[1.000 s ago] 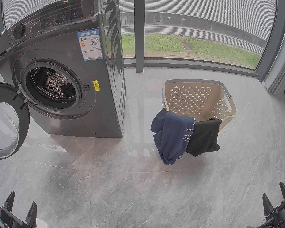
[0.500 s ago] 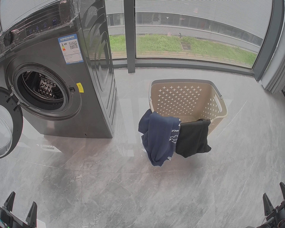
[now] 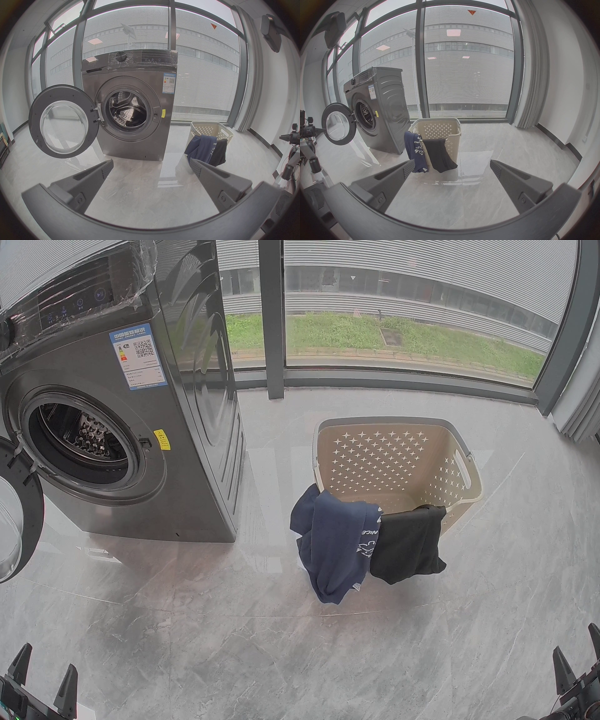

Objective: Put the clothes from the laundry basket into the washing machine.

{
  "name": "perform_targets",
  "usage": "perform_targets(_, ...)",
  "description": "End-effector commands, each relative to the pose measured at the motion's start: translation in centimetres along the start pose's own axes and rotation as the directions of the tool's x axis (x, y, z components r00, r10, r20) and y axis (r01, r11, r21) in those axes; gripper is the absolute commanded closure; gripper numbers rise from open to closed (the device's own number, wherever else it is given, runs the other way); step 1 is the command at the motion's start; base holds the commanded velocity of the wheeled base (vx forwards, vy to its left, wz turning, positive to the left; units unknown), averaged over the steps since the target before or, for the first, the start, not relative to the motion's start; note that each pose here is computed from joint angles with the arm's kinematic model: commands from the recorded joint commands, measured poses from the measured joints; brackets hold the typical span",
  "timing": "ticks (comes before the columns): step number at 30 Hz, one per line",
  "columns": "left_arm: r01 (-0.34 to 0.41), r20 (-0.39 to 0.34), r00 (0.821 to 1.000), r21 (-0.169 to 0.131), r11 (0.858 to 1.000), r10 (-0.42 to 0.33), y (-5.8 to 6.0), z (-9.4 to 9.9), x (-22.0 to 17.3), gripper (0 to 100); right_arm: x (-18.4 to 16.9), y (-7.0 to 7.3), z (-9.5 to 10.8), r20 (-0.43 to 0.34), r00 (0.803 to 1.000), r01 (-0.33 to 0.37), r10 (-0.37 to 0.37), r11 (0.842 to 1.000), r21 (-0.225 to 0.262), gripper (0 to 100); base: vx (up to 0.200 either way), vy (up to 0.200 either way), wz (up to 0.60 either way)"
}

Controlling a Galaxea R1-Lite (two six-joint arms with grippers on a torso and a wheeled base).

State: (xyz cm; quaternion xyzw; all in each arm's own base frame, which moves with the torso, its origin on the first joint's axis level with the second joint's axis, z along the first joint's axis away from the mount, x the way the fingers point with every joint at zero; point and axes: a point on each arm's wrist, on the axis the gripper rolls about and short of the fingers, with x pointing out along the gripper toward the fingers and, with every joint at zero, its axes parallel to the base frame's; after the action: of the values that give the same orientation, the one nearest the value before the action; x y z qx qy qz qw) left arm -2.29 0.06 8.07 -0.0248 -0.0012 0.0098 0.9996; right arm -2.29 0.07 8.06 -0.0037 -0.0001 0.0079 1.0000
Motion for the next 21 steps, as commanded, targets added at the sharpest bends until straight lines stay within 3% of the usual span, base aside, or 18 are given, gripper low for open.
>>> perform_targets(1, 0.000, -0.002, 1.000, -0.001, 1.000, 0.000, 0.0, -0.5, 0.0, 0, 0.0, 0.0, -0.5, -0.003, 1.000, -0.001, 0.001, 1.000, 0.000, 0, 0.000, -0.200, 0.00)
perform_targets(6, 0.000, -0.002, 1.000, -0.001, 1.000, 0.000, 0.0, -0.5, 0.0, 0, 0.0, 0.0, -0.5, -0.005, 1.000, 0.003, -0.003, 1.000, 0.001, 0, 0.000, -0.200, 0.00)
perform_targets(17, 0.000, -0.002, 1.000, -0.003, 1.000, 0.000, 0.0, -0.5, 0.0, 0, 0.0, 0.0, -0.5, -0.003, 1.000, 0.007, -0.007, 1.000, 0.012, 0, 0.000, 0.000, 0.00)
perform_targets(19, 0.000, -0.002, 1.000, -0.004, 1.000, 0.000, 0.0, -0.5, 0.0, 0, -0.1, 0.0, -0.1, 0.023, 1.000, -0.004, 0.004, 1.000, 0.016, 0, 0.000, 0.000, 0.00)
perform_targets(20, -0.002, -0.002, 1.000, -0.004, 1.000, 0.002, 0.0, -0.5, 0.0, 0, -0.8, 0.0, 3.0, 0.190, 0.982, -0.013, 0.003, 0.999, 0.051, 0, 0.000, 0.000, 0.00)
perform_targets(21, 0.000, -0.002, 1.000, -0.004, 1.000, 0.000, 0.0, -0.5, 0.0, 0, -1.1, 0.0, 4.9, 0.255, 0.967, -0.019, 0.000, 0.997, 0.074, 0, 0.000, 0.000, 0.00)
